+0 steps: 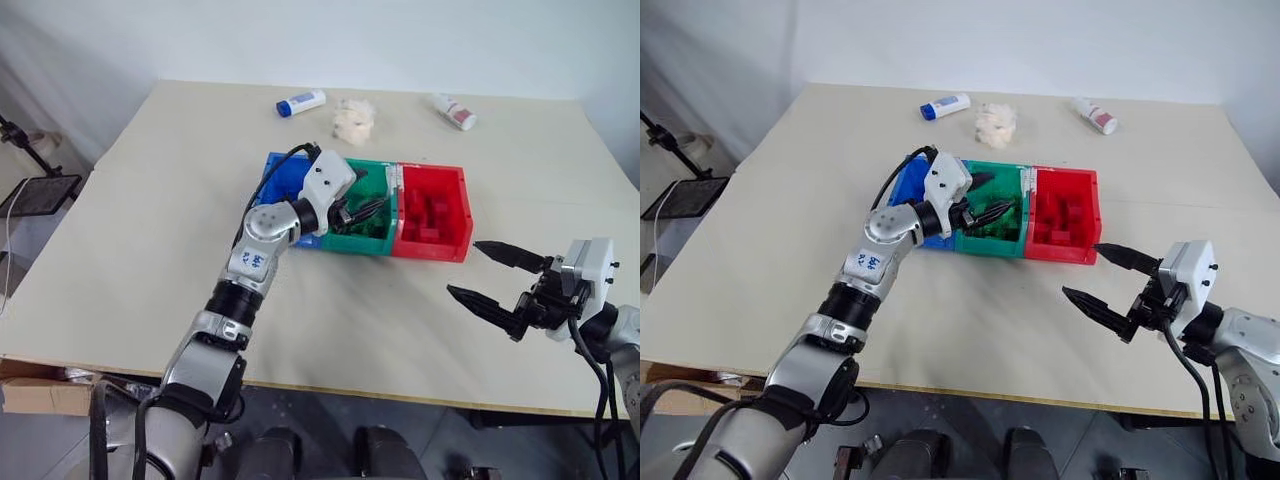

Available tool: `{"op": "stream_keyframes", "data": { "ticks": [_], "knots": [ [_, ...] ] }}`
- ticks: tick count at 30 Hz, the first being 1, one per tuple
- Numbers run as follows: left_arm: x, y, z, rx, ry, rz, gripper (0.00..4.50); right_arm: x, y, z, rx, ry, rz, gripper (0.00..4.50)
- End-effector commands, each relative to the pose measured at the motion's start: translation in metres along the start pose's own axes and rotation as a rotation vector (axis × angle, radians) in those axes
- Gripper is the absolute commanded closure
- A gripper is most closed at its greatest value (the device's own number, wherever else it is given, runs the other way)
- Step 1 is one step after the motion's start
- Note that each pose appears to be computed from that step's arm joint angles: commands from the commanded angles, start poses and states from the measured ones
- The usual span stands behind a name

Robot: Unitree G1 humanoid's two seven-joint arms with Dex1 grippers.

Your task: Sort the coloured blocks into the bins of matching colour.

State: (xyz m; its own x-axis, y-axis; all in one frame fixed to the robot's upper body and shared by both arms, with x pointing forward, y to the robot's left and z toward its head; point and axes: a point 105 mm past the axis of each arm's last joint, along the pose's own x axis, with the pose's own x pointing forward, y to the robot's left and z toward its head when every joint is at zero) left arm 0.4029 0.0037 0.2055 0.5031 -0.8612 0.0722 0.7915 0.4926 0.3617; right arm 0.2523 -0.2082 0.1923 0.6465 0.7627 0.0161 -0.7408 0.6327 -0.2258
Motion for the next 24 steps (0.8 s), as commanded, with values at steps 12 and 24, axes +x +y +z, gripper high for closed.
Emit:
{"op": "stream_keyframes", "data": {
  "ticks": [12, 24],
  "knots": [
    [-0.125, 0.005, -0.006, -0.191, 0.079, -0.238, 0.01, -0.023, -0.023, 0.005, -0.086, 0.107, 0.058, 0.00],
    [-0.202, 0.048, -0.017, -0.189, 0.125, -0.109, 0.01, -0.074, -0.062, -0.008, -0.089, 0.237, 0.082, 0.00]
  ]
}}
